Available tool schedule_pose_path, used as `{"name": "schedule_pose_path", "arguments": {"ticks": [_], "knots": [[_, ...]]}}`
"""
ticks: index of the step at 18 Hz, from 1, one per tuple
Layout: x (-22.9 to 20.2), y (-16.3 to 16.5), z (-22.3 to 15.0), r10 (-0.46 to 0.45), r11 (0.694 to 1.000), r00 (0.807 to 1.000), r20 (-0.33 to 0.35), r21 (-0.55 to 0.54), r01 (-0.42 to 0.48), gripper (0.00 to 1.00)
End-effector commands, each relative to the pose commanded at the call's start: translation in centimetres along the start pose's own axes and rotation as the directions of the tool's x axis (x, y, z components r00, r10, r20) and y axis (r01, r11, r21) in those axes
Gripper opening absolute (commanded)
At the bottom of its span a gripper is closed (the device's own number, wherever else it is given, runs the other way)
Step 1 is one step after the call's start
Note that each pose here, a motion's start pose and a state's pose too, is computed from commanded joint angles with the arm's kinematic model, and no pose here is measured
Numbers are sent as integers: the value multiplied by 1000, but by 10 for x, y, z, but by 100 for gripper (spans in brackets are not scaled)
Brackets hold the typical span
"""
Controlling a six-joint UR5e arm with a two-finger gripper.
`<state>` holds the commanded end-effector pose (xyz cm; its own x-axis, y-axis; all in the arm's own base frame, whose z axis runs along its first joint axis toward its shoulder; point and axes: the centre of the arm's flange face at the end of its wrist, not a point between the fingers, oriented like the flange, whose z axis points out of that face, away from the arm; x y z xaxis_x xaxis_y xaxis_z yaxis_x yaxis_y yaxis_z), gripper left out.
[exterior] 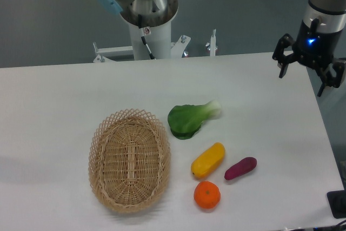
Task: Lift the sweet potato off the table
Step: 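Move the open gripper down toward the purple sweet potato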
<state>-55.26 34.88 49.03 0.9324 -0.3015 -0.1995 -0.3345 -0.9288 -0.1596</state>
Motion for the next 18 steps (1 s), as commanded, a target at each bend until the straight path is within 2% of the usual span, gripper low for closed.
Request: {"name": "schedule_pose_path", "arguments": {"ticks": [13,16,18], "knots": [[5,-2,11,-30,1000,999,-18,2,30,100],[10,-24,21,-6,1000,1000,-27,7,6,100],[12,-31,30,-21,1000,1000,-14,10,21,100]]}}
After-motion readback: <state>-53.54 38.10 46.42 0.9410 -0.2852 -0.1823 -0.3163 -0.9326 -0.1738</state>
